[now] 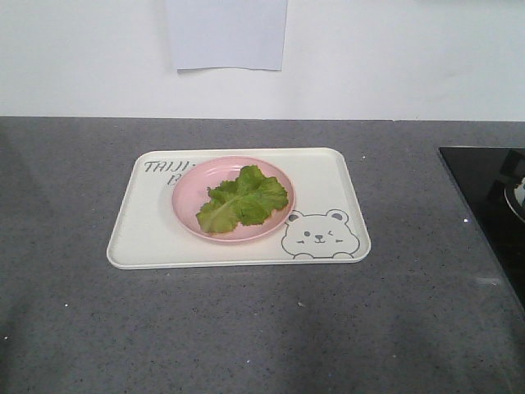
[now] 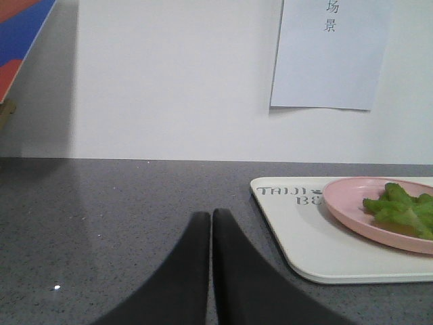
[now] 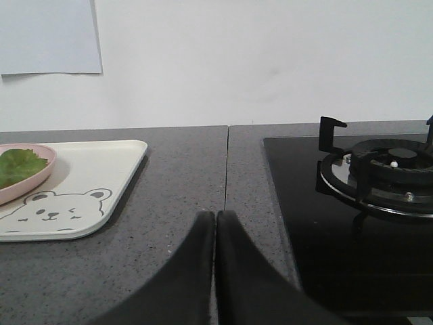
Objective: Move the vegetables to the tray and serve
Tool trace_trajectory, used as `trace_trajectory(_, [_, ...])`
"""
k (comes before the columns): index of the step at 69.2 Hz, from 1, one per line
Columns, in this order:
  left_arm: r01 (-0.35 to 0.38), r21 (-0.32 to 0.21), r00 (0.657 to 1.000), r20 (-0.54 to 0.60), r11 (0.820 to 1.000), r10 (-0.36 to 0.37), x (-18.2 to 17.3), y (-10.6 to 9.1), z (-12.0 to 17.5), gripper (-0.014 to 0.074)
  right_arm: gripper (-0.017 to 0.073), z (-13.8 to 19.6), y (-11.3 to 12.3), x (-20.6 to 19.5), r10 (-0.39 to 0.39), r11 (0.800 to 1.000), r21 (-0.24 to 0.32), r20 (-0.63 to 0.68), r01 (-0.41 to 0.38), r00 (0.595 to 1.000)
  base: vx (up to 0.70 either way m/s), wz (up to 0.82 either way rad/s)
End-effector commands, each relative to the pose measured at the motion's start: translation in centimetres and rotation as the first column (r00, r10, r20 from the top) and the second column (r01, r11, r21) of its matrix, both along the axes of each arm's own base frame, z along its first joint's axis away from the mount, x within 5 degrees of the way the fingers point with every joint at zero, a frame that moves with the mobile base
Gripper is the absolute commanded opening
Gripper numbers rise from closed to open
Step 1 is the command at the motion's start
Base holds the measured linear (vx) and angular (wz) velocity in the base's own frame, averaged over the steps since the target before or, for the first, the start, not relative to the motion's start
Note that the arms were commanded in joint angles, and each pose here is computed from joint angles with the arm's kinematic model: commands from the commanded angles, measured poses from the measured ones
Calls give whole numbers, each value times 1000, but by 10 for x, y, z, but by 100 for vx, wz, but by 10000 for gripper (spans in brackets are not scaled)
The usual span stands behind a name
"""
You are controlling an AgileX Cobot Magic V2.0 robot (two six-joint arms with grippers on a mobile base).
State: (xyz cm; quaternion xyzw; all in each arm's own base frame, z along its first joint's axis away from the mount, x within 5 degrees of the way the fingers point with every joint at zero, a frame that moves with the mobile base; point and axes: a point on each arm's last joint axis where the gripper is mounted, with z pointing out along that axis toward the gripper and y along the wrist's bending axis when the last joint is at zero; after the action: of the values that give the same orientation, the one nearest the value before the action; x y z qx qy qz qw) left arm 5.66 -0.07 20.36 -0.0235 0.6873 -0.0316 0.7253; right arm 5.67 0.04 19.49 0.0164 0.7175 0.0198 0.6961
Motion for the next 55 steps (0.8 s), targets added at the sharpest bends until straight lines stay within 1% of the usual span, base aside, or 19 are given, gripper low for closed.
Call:
trace_trajectory(1, [-16, -11, 997, 78, 1000, 17, -1, 2, 4, -6, -4, 5, 0, 0, -6, 1000, -8, 77, 6, 997, 0, 0])
trace_trajectory(55, [-16, -11, 997, 78, 1000, 17, -1, 2, 4, -6, -4, 5, 0, 0, -5, 1000, -8, 69, 6, 998, 0, 0])
